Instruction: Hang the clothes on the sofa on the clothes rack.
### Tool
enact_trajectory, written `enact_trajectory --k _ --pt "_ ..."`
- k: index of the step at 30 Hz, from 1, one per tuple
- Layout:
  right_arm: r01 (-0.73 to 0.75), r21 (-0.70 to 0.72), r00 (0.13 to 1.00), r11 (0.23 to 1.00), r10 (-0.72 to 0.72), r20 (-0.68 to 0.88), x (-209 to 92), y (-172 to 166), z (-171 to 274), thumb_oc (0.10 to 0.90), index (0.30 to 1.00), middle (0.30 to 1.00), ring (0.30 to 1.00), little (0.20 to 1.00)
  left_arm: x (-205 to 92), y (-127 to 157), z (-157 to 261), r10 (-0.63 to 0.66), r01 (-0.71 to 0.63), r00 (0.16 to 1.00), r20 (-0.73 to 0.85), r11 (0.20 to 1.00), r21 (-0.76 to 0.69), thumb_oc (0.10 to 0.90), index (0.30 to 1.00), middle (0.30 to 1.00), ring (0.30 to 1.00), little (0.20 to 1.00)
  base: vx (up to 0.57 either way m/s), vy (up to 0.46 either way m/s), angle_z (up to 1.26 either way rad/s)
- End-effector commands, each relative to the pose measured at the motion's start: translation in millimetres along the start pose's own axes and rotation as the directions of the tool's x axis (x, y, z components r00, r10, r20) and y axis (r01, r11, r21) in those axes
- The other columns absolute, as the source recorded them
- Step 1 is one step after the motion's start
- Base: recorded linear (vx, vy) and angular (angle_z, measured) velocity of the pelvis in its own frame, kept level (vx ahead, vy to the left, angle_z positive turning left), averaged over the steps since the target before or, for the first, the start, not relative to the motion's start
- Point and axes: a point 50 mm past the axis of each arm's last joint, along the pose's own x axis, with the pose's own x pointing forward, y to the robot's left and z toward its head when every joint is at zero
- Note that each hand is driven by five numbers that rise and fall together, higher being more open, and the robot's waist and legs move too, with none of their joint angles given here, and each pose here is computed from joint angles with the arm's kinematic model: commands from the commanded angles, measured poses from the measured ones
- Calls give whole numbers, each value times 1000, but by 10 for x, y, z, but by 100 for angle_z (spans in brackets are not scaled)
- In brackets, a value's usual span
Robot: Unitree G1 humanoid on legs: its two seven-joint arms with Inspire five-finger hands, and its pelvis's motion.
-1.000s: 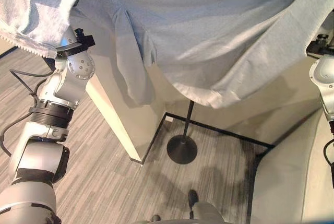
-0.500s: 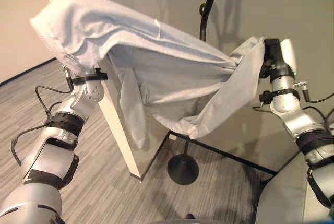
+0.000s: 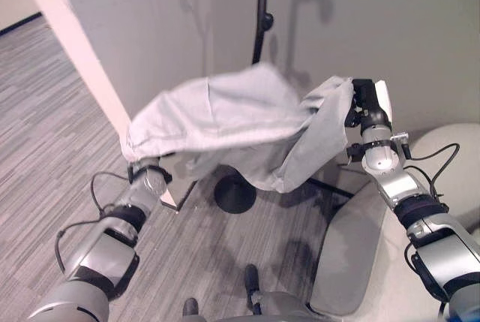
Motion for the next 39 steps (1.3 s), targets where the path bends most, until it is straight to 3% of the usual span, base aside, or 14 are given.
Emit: enact_trajectory --k 1,3,6,8,9,14,16,20,22,24,25,26,31,39 --pt "374 88 855 923 -380 352 210 -936 799 400 300 300 300 300 382 1022 890 430 -378 845 318 901 -212 400 300 300 300 300 30 -56 10" --pt "455 93 798 886 -452 398 141 -1183 858 400 300 300 300 300 348 1282 989 511 -450 773 376 859 -244 400 300 300 300 300 71 -54 10" --pt "505 91 756 858 -491 432 83 -1339 902 400 300 300 300 300 329 1430 1023 556 -486 735 388 831 -271 400 300 300 300 300 107 -75 11" --pt "589 103 656 802 -548 520 -48 -1615 1065 400 300 300 300 300 248 1777 1105 645 -568 626 438 762 -310 400 300 300 300 300 122 -146 -2" --pt "589 103 655 802 -548 520 -49 -1614 1064 400 300 300 300 300 246 1777 1103 645 -568 626 438 762 -310 400 300 300 300 300 56 -137 -10" --pt "664 109 520 739 -562 643 -146 -1901 1415 400 300 300 300 300 119 2264 1298 714 -668 464 524 670 -322 400 300 300 300 300 41 -126 2" --pt "727 86 442 682 -560 701 -221 -2041 1568 400 300 300 300 300 71 2525 1282 744 -746 392 541 601 -286 400 300 300 300 300 24 -76 7" --pt "740 149 333 656 -550 766 -378 -2084 1775 400 300 300 300 300 -81 2655 1286 785 -774 306 538 535 -340 400 300 300 300 300 118 40 10" --pt "754 137 324 642 -545 773 -408 -2103 1786 400 300 300 300 300 -122 2664 1280 780 -769 300 549 538 -345 400 300 300 300 300 70 55 -19" --pt "729 132 333 672 -516 789 -448 -2013 1813 400 300 300 300 300 -148 2488 1293 763 -704 342 548 594 -389 400 300 300 300 300 131 54 -24" --pt "726 145 310 672 -508 804 -497 -1989 1852 400 300 300 300 300 -181 2285 1274 732 -628 388 560 655 -420 489 434 434 434 434 125 31 -28" --pt "726 135 305 674 -492 816 -525 -1956 1863 400 300 300 300 300 -203 2172 1211 716 -595 424 555 682 -426 800 900 900 900 900 110 43 -19" --pt "719 166 262 675 -485 835 -647 -1933 1940 400 300 300 300 300 -405 1497 806 614 -344 674 410 752 -562 800 900 900 900 900 3 0 -8" --pt "659 205 231 723 -454 860 -803 -1854 2008 400 300 300 300 300 -713 1246 368 487 -285 792 368 828 -482 800 900 900 900 900 -75 -36 7"
